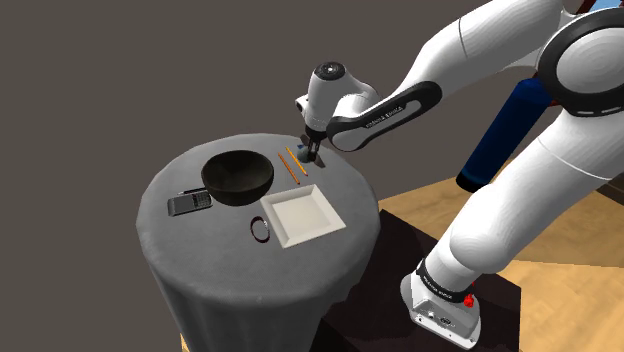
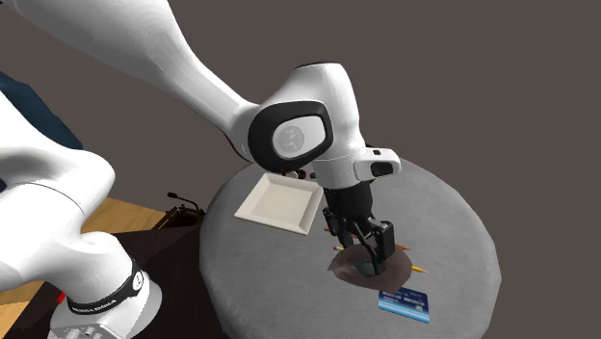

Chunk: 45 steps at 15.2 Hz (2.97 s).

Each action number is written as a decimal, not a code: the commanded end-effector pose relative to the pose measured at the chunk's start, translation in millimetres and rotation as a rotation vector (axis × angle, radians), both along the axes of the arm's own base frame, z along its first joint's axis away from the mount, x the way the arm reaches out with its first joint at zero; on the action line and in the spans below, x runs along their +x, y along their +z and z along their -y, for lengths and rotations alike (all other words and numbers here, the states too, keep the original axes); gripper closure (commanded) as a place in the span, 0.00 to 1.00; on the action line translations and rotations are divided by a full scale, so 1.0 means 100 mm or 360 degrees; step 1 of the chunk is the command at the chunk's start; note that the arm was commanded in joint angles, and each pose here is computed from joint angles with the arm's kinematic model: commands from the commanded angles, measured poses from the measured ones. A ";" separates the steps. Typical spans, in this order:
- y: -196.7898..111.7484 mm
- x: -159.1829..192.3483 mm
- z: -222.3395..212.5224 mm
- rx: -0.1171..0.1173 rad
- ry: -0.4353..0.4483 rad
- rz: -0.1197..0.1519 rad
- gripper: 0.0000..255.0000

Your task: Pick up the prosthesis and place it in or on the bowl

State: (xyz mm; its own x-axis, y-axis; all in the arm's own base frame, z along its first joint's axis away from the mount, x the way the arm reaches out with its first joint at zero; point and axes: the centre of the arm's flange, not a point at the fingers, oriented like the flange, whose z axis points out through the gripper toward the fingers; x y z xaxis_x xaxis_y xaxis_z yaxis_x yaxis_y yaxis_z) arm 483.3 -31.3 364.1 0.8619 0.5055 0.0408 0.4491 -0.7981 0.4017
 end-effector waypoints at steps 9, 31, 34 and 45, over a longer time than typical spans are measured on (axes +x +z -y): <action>0.50 0.00 0.00 0.0000 0.0000 0.0000 1.00; 1.66 0.00 0.00 0.0000 0.0000 0.0000 1.00; 1.71 0.03 -0.26 0.0000 0.0000 0.0000 1.00; 1.80 0.19 -1.70 0.0000 0.0000 0.0000 1.00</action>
State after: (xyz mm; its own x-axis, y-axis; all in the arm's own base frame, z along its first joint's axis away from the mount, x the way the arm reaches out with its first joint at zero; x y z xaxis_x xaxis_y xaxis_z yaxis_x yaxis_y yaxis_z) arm 501.8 123.3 544.2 0.8612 0.5066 0.0403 0.4503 -0.7975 0.4014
